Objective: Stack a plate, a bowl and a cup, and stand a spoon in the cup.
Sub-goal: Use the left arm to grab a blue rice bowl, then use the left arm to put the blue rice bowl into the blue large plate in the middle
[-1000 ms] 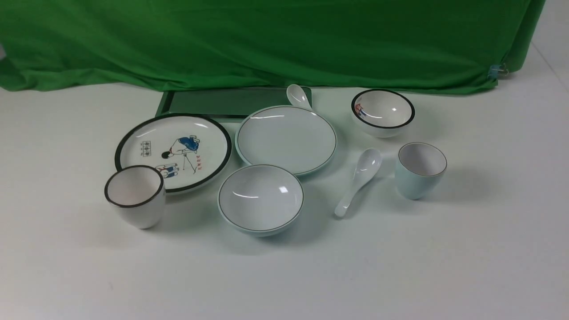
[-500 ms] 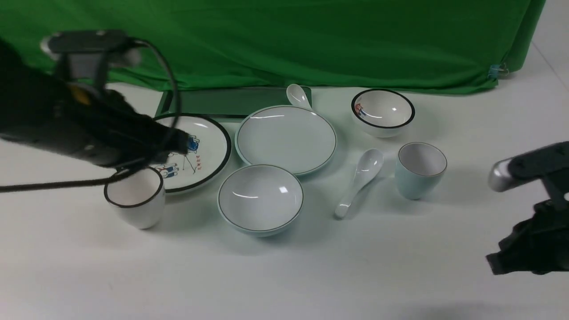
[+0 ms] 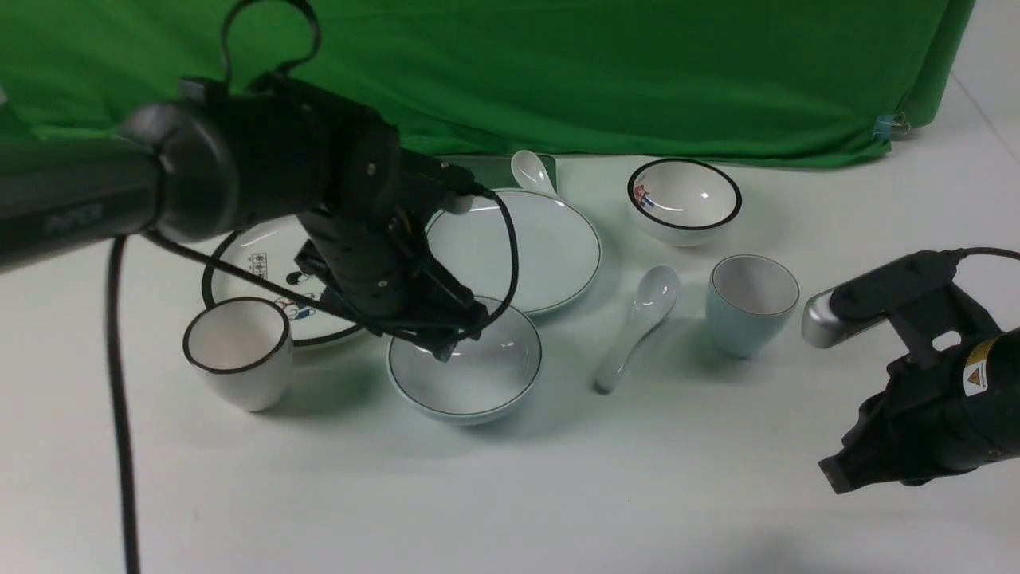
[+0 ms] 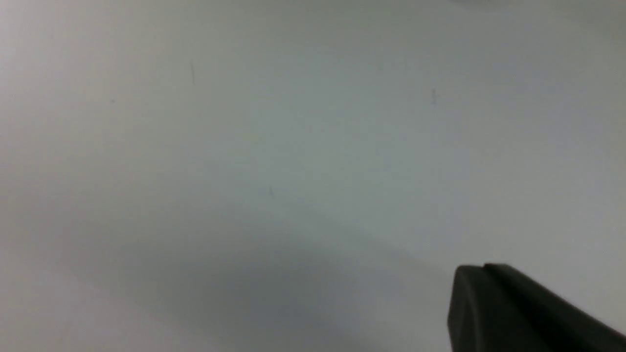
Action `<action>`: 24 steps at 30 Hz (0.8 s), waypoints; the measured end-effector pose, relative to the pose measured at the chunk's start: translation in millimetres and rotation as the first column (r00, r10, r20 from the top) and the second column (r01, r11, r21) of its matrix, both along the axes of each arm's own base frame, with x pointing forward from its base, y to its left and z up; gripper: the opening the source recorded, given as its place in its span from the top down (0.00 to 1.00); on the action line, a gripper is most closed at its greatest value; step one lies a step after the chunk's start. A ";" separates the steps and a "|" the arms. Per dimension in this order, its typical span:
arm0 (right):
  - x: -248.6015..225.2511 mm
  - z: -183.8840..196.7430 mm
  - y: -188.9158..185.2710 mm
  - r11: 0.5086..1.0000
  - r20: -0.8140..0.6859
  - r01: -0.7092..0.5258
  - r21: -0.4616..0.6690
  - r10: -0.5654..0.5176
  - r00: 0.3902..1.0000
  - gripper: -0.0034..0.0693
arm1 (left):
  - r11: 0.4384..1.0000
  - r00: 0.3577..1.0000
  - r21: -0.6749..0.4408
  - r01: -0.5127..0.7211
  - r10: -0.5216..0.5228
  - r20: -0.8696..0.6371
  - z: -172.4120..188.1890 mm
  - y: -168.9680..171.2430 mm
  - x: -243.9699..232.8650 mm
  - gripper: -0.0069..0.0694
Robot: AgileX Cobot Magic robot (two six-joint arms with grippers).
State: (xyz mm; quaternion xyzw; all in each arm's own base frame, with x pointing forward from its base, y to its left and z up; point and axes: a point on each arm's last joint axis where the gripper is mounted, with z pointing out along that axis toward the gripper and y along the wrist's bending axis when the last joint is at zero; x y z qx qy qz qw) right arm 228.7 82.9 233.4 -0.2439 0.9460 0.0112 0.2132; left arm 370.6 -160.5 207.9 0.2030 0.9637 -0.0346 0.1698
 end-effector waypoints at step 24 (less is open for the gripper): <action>2.6 1.3 1.0 1.000 0.031 0.000 0.013 0.000 1.000 0.90 | 0.992 0.938 -0.111 0.067 -0.025 0.346 80.9 -20.8 47.9 0.92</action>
